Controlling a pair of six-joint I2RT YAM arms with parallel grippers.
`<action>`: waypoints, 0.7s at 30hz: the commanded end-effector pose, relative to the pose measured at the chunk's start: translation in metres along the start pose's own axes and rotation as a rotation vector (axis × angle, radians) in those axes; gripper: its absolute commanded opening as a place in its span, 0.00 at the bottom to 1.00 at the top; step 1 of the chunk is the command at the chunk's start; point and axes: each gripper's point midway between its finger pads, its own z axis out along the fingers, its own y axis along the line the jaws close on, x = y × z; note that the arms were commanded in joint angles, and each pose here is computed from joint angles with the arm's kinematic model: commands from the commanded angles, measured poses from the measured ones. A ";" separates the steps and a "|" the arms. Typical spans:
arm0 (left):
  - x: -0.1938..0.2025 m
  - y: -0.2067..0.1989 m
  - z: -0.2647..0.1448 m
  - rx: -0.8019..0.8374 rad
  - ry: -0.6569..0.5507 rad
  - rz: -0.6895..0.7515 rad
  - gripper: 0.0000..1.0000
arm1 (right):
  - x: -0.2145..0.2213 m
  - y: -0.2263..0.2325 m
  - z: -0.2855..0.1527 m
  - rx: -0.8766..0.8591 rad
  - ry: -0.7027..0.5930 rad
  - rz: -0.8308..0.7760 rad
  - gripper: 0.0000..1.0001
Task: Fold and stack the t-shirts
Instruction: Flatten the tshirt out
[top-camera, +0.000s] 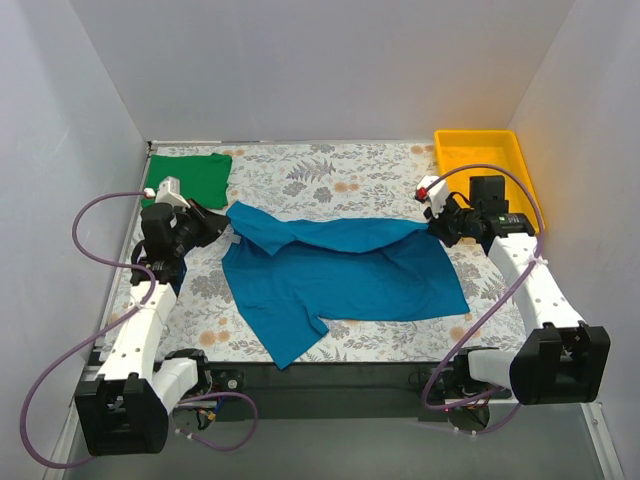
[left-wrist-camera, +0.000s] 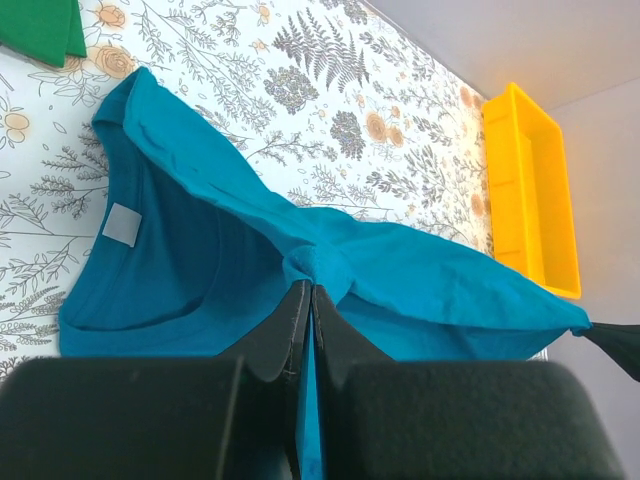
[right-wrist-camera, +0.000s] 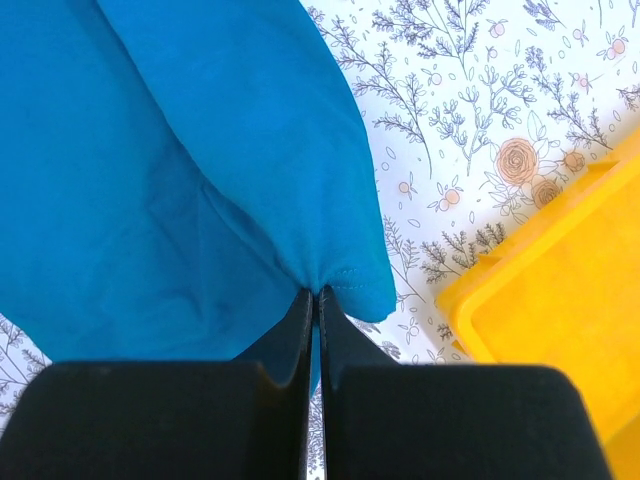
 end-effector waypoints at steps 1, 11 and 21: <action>-0.018 -0.015 -0.011 0.018 -0.048 0.007 0.00 | -0.006 0.008 -0.006 -0.015 -0.031 -0.024 0.01; -0.029 -0.028 -0.023 0.038 -0.078 0.009 0.00 | -0.014 0.015 -0.016 -0.021 -0.064 -0.030 0.01; -0.044 -0.046 -0.037 0.068 -0.118 0.000 0.00 | -0.033 0.020 -0.032 -0.018 -0.107 -0.048 0.01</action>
